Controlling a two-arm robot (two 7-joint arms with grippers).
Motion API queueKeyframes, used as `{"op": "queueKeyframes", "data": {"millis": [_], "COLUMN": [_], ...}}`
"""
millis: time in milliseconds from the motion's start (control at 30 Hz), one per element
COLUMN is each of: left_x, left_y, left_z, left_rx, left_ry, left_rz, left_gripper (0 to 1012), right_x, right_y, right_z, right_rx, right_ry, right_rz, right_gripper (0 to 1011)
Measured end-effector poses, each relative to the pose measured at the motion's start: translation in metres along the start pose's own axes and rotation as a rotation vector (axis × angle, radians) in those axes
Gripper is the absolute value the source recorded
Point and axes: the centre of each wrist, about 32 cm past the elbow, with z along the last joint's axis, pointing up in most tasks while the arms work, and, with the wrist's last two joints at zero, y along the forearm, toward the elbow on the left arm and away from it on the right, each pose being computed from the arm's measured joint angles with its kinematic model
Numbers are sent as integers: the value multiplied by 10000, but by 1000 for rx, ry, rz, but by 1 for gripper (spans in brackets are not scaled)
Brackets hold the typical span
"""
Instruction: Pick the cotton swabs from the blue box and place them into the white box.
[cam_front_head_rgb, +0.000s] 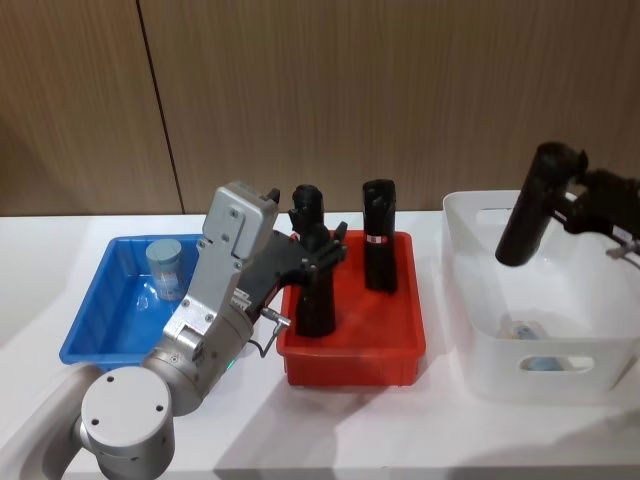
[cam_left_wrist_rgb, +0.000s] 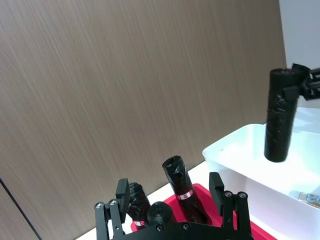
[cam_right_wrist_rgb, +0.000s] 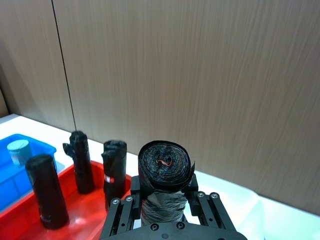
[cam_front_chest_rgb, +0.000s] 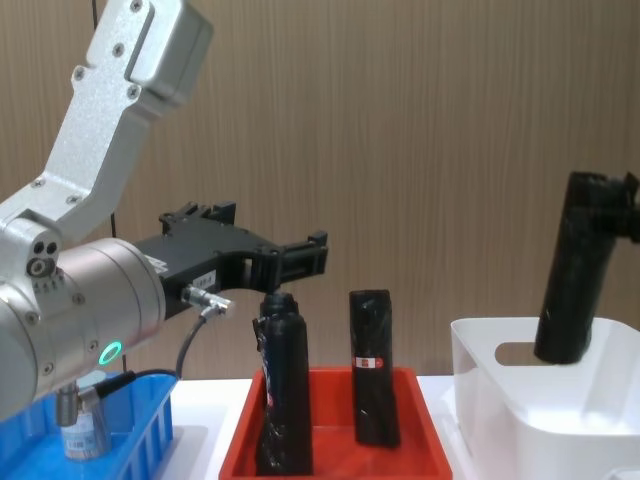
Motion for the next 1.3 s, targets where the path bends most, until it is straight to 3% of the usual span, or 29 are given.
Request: {"op": "queueKeyframes", "data": {"millis": [300,533,633,833,1033,1300], "left_x": [0,0,0,0,0,0], "left_y": [0,0,0,0,0,0], "left_z": [0,0,0,0,0,0], "left_rx": [0,0,0,0,0,0], "left_ry": [0,0,0,0,0,0], "left_rz": [0,0,0,0,0,0], "left_gripper": [1003,1003,1003,1003,1003,1003], "right_x": [-67,-113,-128,-142,-191,-433], "right_y": [-104,-144,-157,-169,-182,-247], "right_z": [-146,-217,-240,-258,-279,-364], "right_rx": [-31,-47,-52,-56,-48,-4], "right_ry": [13,20,24,25,23,7], "right_rz": [-4,-4,-4,-5,-11,-43], "right_gripper": [547,743,871,1000,1001,1001]}}
